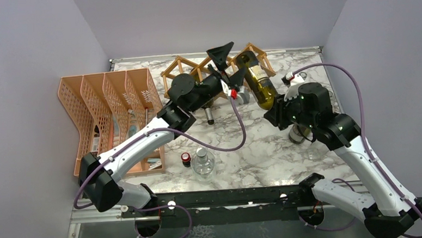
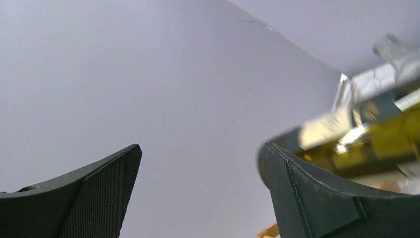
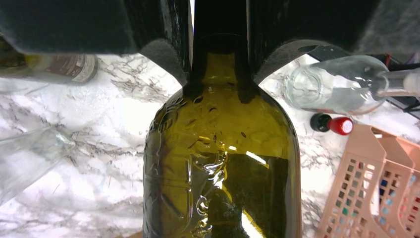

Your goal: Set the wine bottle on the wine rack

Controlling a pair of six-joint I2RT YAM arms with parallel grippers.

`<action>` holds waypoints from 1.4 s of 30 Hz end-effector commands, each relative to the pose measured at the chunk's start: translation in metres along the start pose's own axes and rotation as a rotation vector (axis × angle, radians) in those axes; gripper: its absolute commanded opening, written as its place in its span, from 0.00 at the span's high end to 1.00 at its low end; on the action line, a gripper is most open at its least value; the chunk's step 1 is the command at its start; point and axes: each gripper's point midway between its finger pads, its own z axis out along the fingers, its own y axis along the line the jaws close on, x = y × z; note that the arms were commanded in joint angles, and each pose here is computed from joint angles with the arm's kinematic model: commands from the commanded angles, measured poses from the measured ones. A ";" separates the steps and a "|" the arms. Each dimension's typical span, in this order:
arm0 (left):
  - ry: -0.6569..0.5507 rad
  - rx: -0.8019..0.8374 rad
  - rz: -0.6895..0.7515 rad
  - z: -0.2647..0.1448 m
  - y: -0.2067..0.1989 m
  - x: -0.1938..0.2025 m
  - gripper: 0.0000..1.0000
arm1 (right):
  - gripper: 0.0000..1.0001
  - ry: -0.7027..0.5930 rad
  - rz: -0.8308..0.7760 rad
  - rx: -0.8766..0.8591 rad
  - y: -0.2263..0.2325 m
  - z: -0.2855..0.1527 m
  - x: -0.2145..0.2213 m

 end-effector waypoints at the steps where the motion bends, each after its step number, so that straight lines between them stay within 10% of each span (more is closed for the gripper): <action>1: -0.001 -0.286 -0.388 -0.014 0.074 -0.017 0.01 | 0.99 -0.123 -0.020 -0.083 0.015 -0.002 -0.024; 8: 0.456 -0.883 -0.930 -0.088 0.083 0.077 0.01 | 0.99 0.020 -0.020 -0.120 0.014 0.021 0.023; 16: 0.693 -0.693 -1.052 -0.117 0.018 0.086 0.01 | 0.99 0.115 -0.007 -0.099 0.006 0.040 0.055; 42: 0.703 -0.412 -1.111 -0.114 -0.036 0.073 0.01 | 0.99 0.131 0.134 0.044 -0.021 0.094 0.085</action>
